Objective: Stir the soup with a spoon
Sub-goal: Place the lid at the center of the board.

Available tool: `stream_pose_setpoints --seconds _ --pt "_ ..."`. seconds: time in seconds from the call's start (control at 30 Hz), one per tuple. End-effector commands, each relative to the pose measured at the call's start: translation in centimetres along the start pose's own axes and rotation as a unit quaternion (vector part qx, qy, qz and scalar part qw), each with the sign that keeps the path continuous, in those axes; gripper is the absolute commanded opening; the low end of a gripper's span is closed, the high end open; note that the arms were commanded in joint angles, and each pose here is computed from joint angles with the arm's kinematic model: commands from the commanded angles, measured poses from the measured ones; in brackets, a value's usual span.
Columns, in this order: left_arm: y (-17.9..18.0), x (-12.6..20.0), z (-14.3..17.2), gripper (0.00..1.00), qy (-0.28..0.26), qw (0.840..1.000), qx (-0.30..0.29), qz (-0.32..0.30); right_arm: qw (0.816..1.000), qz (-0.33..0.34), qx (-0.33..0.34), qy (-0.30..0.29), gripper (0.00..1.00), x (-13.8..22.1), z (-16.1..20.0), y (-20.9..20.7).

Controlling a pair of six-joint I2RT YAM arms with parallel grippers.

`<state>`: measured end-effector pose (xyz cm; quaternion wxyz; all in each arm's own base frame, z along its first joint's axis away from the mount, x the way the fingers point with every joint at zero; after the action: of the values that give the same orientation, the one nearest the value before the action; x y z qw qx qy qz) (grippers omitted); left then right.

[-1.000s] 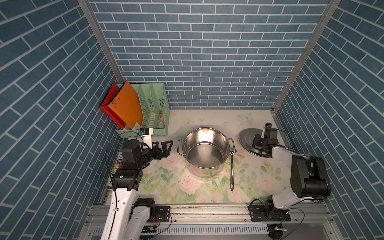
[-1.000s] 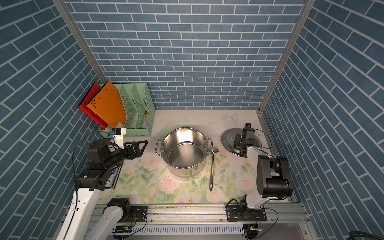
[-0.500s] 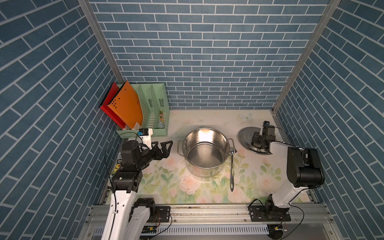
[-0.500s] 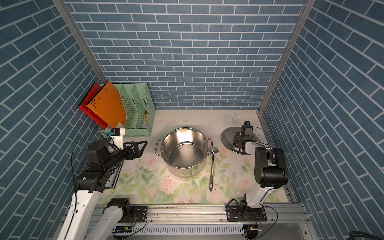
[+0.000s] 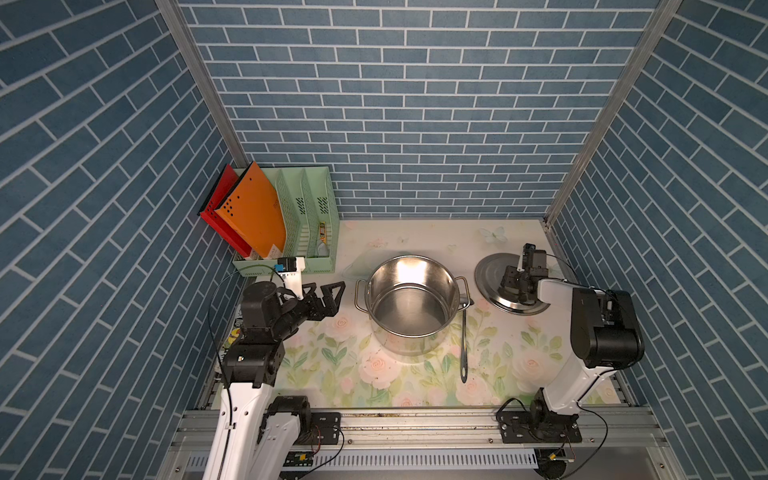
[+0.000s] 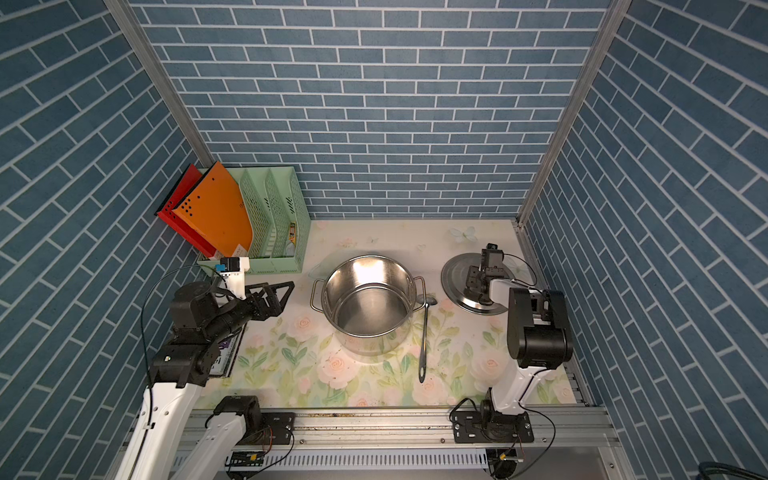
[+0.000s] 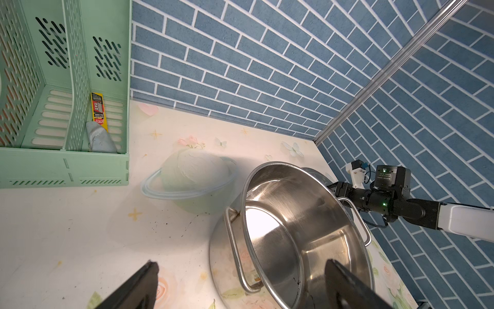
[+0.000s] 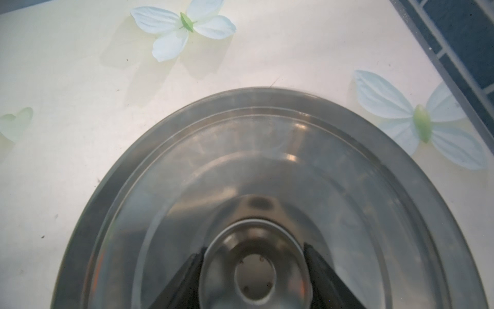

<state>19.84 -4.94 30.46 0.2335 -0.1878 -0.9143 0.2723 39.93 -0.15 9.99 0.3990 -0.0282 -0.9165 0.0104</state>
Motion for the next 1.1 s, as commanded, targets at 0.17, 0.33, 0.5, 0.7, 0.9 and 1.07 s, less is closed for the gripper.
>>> stream_pose_setpoints --seconds 0.17,0.33,0.5,0.7,0.9,1.07 --pt "-0.4 0.4 -0.6 1.0 -0.013 1.0 -0.012 0.001 1.0 -0.003 0.013 0.018 0.74 -0.4 0.0 0.0" --pt "-0.4 0.5 -0.7 1.0 -0.014 1.0 -0.014 -0.001 1.0 -0.009 0.01 0.008 0.96 0.2 -0.8 0.1" --pt "-0.4 0.7 -1.0 1.0 -0.025 1.0 -0.013 -0.014 0.999 -0.004 0.01 -0.034 1.0 3.5 -3.3 -0.2" --pt "-0.1 0.5 -0.9 1.0 -0.028 0.999 -0.005 -0.019 0.997 -0.02 0.001 -0.077 1.0 10.4 -5.6 -0.2" --pt "-0.3 0.8 -0.9 1.0 -0.044 0.999 -0.007 -0.008 0.998 -0.051 0.006 -0.047 0.99 15.4 -0.2 1.0" --pt "-0.5 0.7 -1.3 1.0 -0.056 0.998 -0.01 0.003 0.995 -0.101 -0.003 -0.012 0.91 17.0 5.5 3.4"
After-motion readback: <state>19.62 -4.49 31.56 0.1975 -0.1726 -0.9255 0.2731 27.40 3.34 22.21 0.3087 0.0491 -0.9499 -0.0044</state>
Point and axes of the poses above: each gripper's point midway between its finger pads, its own x axis back along the fingers, its own y axis along the line the jaws close on, z = x × y, the point moved 7 cm from there along x, back along the fingers, and after that the axes turned 9 degrees about x, right-handed, at the moved point
